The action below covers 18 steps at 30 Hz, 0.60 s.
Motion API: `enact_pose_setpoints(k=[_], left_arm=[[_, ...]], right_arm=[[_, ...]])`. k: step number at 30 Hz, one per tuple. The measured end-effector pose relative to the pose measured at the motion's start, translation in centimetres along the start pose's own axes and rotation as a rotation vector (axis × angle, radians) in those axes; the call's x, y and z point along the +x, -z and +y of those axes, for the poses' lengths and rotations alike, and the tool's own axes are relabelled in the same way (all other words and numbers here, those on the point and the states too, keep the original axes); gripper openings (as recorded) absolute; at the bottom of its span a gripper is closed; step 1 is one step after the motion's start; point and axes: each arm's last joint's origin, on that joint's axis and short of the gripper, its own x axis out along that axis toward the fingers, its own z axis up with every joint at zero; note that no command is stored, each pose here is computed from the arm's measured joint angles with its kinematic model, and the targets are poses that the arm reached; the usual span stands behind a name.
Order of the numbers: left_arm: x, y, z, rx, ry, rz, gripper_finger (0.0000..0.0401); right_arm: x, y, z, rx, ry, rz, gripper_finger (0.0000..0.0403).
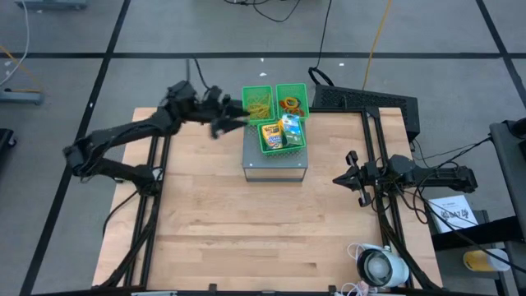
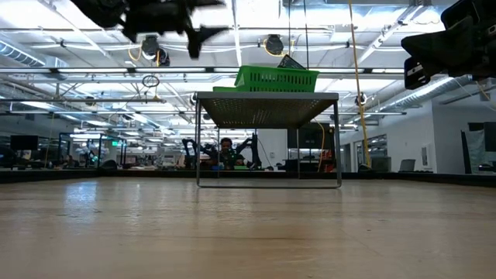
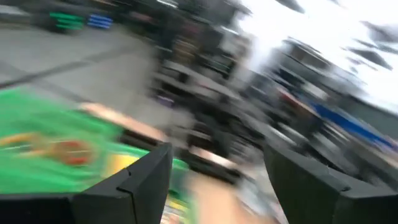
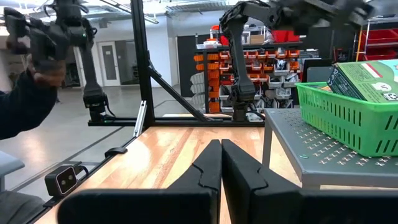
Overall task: Pick & Place Office Desk Supplies
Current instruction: Return to Home Position
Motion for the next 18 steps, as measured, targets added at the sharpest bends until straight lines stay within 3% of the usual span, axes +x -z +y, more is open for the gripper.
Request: enact_pose_setpoints(k=[3, 6, 8, 13, 15, 18], left_arm=[[-2.2, -0.9, -2.3, 0.081, 0.191, 0.089, 0.0264], [-4.6, -1.2, -4.6, 0.150, 0.208, 0.123, 0.0264], [-6.5, -1.1, -6.1, 0.198, 0.129, 0.132, 0.0264], [-10.5, 0.7, -8.8, 0.281, -0.267, 0.147, 0.0264], [-11.3, 2.1, -9.2, 0.292, -0.300, 0.129, 0.0264], [-12.1, 4.2, -9.5, 0.340, -0.254, 0.098, 0.0264]], right_arm=[[0.0, 0.0, 0.0, 0.000, -0.001, 0.000, 0.0000], [0.0, 0.0, 0.0, 0.000, 0.000, 0.000, 0.0000], [0.0, 0.0, 0.0, 0.000, 0.000, 0.000, 0.0000], [0.0, 0.0, 0.0, 0.000, -0.001, 0.000, 0.0000], [0.0, 0.0, 0.0, 0.000, 0.000, 0.000, 0.0000], [0.0, 0.0, 0.0, 0.000, 0.000, 0.000, 0.0000]])
